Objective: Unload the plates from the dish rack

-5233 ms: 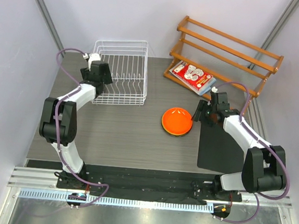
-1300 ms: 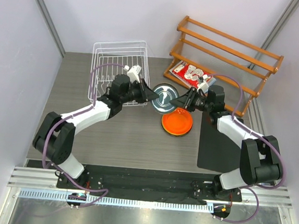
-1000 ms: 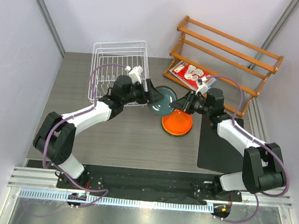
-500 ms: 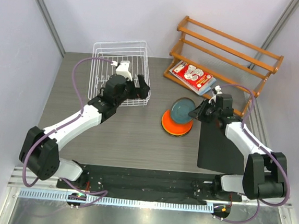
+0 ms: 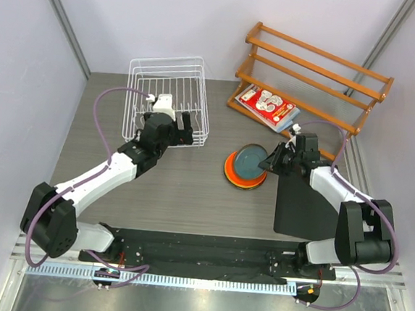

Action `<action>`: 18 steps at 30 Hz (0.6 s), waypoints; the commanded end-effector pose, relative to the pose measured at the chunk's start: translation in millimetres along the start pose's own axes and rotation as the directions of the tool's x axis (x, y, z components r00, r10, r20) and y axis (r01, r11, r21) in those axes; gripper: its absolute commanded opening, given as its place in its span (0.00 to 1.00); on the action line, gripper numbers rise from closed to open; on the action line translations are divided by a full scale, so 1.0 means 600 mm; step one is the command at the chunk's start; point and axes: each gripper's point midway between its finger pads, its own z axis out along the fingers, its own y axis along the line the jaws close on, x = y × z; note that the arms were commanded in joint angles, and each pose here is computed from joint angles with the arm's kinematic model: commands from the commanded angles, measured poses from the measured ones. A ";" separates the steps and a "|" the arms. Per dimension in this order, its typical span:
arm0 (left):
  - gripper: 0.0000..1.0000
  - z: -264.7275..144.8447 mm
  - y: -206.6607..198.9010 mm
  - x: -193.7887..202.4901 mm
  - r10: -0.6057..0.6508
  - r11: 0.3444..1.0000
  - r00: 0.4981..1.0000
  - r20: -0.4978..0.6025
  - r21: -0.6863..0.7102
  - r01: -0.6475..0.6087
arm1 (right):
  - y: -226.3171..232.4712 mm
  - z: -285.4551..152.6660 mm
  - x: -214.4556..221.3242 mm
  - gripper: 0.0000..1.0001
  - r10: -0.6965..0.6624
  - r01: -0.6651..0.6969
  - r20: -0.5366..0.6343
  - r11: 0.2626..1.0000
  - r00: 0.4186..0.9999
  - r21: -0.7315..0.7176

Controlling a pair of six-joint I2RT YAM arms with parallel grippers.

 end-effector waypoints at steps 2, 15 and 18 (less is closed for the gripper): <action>0.99 -0.022 0.022 -0.041 -0.035 0.998 0.993 0.109 -0.055 0.041 | 0.036 0.005 -0.013 0.03 -0.027 0.028 0.008 0.993 1.000 -0.119; 0.99 -0.025 0.023 -0.055 -0.052 0.996 0.991 0.124 -0.070 0.061 | -0.006 0.011 -0.008 0.65 -0.094 0.097 -0.052 0.993 0.994 0.065; 1.00 -0.026 0.023 -0.056 -0.049 0.996 0.991 0.123 -0.070 0.058 | -0.017 -0.007 -0.023 0.85 -0.126 0.128 -0.020 0.978 0.992 0.166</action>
